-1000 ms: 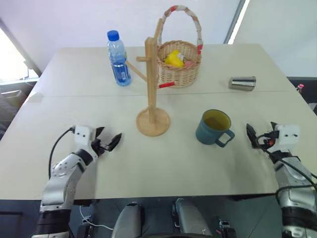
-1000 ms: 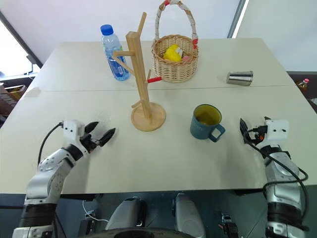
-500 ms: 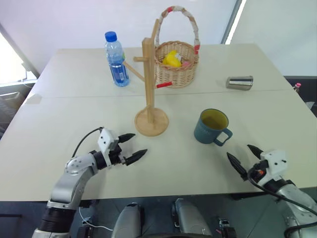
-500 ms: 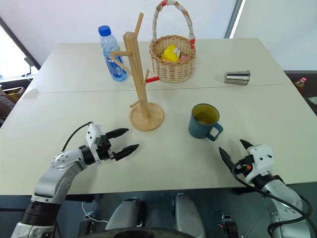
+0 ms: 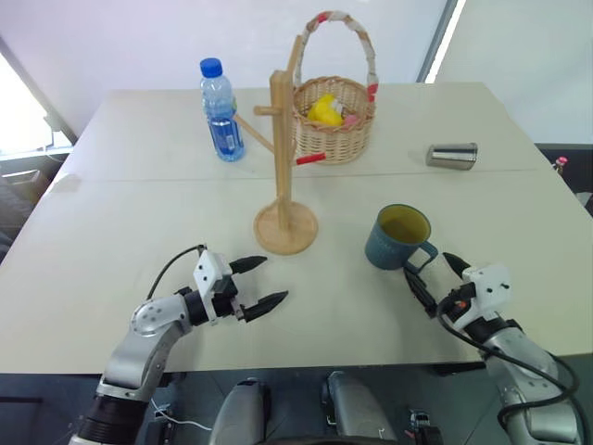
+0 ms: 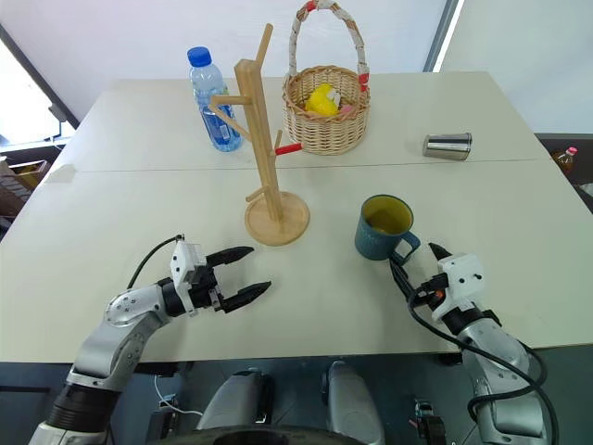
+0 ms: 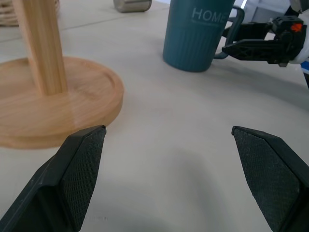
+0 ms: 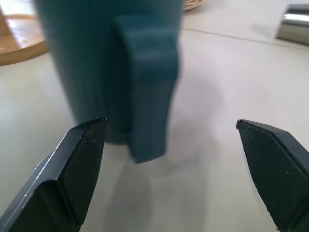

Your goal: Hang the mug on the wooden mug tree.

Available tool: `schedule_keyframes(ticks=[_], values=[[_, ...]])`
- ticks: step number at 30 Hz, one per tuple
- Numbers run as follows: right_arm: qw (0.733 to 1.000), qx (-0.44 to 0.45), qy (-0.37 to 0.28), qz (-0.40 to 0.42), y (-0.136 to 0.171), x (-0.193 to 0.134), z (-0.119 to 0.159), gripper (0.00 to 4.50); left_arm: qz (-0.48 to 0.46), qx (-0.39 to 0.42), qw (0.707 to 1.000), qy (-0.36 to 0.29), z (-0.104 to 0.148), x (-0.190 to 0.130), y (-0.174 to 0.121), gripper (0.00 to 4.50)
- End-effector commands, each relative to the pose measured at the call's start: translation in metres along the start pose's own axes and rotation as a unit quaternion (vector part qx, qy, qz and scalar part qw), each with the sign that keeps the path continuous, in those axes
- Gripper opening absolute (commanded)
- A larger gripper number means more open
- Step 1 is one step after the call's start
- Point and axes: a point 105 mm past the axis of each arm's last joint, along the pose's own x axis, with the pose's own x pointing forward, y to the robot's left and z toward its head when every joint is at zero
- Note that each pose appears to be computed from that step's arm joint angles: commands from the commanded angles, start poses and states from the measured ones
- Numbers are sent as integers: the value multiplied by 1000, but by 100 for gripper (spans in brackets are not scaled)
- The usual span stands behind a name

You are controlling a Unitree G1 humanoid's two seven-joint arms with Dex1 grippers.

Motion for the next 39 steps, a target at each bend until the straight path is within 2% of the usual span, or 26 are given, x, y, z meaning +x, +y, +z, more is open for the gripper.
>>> schedule_keyframes(ticks=[1, 15, 22, 25, 29, 30, 32, 36, 38, 39], values=[[999, -6, -22, -28, -12, -2, 9, 441, -30, 31, 999, -20, 15, 7, -13, 450], [993, 0, -31, -111, -13, 9, -2, 441, -40, 41, 998, -27, 25, 12, -18, 450], [993, 10, -37, -108, -9, 18, -3, 441, -41, 43, 998, -28, 26, 13, -18, 450], [994, 17, -40, -97, -4, 20, -1, 363, -44, 43, 997, -35, 30, 13, -20, 450], [995, 25, -47, -83, 2, 21, 3, 164, -45, 44, 997, -37, 32, 14, -20, 450], [995, 27, -49, -81, 2, 21, 4, 98, -45, 45, 997, -37, 32, 14, -20, 450], [996, 28, -53, -67, 7, 22, 8, 6, -44, 46, 997, -37, 33, 14, -20, 450], [998, -1, -56, -38, 15, 24, 19, 2, -42, 48, 997, -36, 33, 13, -19, 450], [997, -56, -59, 6, 27, 26, 29, 2, -35, 48, 998, -32, 32, 10, -17, 450], [991, -112, -63, 43, 36, 27, 38, 2, -31, 50, 998, -27, 30, 8, -14, 450]])
